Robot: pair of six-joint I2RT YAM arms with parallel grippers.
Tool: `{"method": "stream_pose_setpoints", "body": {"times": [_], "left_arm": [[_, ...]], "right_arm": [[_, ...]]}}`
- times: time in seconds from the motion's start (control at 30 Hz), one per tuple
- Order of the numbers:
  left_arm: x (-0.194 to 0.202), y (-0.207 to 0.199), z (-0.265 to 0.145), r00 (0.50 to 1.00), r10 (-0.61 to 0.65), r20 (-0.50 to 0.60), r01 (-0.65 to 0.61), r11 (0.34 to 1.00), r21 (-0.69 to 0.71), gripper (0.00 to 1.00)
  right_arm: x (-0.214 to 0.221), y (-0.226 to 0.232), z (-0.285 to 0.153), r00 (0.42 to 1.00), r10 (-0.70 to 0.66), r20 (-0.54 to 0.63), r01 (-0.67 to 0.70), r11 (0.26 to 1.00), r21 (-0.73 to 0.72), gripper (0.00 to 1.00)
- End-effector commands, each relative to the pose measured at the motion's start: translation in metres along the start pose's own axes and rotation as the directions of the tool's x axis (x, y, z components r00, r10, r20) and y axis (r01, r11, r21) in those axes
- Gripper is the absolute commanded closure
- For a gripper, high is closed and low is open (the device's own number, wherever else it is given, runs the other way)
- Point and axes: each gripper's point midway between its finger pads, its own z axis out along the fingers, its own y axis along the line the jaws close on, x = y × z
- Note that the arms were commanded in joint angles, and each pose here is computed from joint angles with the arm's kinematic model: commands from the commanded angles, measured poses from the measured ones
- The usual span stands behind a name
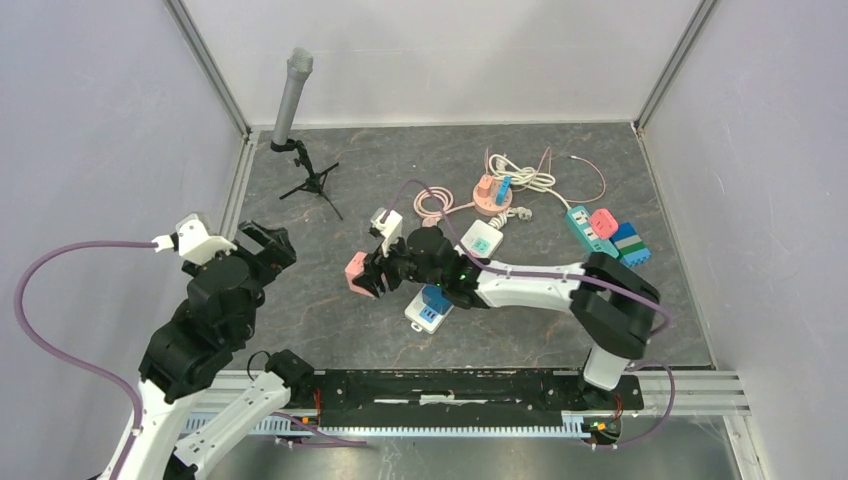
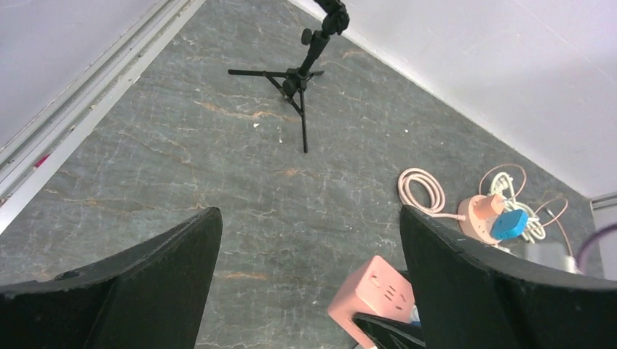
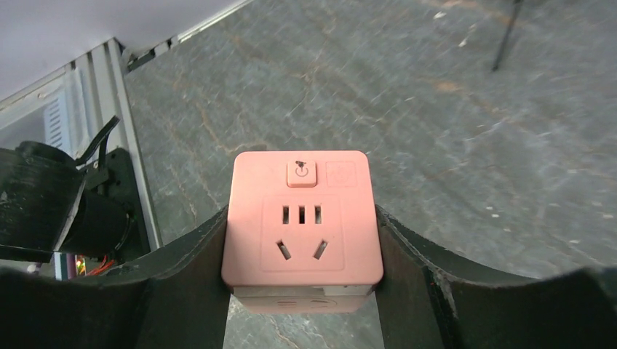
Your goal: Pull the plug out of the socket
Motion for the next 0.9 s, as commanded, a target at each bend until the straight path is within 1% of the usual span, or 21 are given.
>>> {"method": "stream_pose_setpoints", "body": {"times": [0.0, 0.2, 0.37, 0.43, 0.47, 0.63, 0.87], "left_arm": [[0.007, 0.012, 0.0, 1.0, 0.03, -0.006, -0.03, 0.999, -0.028, 0.02], [0.019, 0.007, 0.002, 0.999, 0.011, -0.045, -0.011, 1.0, -0.015, 0.0], [0.009, -0.006, 0.004, 1.0, -0.003, -0.027, 0.004, 1.0, 0.015, 0.0], [0.006, -0.012, 0.005, 1.0, 0.004, -0.027, -0.003, 0.999, 0.032, 0.0], [0.006, -0.013, 0.005, 1.0, 0.009, -0.029, -0.008, 0.999, 0.034, 0.0], [0.005, -0.017, 0.005, 0.999, 0.008, -0.035, -0.007, 0.999, 0.042, 0.0], [0.01, -0.018, 0.009, 0.999, 0.006, -0.047, -0.004, 0.999, 0.032, 0.0]], "right_arm": [[-0.024, 0.033, 0.024, 0.995, 0.044, 0.09, -0.028, 0.984, -0.178, 0.84], [0.0, 0.035, 0.048, 0.998, 0.053, 0.036, -0.044, 0.973, -0.228, 0.75], [0.018, 0.037, 0.058, 0.994, 0.106, -0.021, -0.108, 0.958, -0.266, 0.56], [0.022, 0.035, 0.06, 0.988, 0.149, -0.045, -0.156, 0.951, -0.268, 0.41], [0.023, 0.034, 0.06, 0.983, 0.173, -0.054, -0.181, 0.946, -0.267, 0.39], [0.039, 0.023, 0.062, 0.972, 0.205, -0.113, -0.226, 0.949, -0.221, 0.32], [0.065, 0.02, 0.068, 0.957, 0.201, -0.207, -0.241, 0.952, -0.188, 0.3]]}}
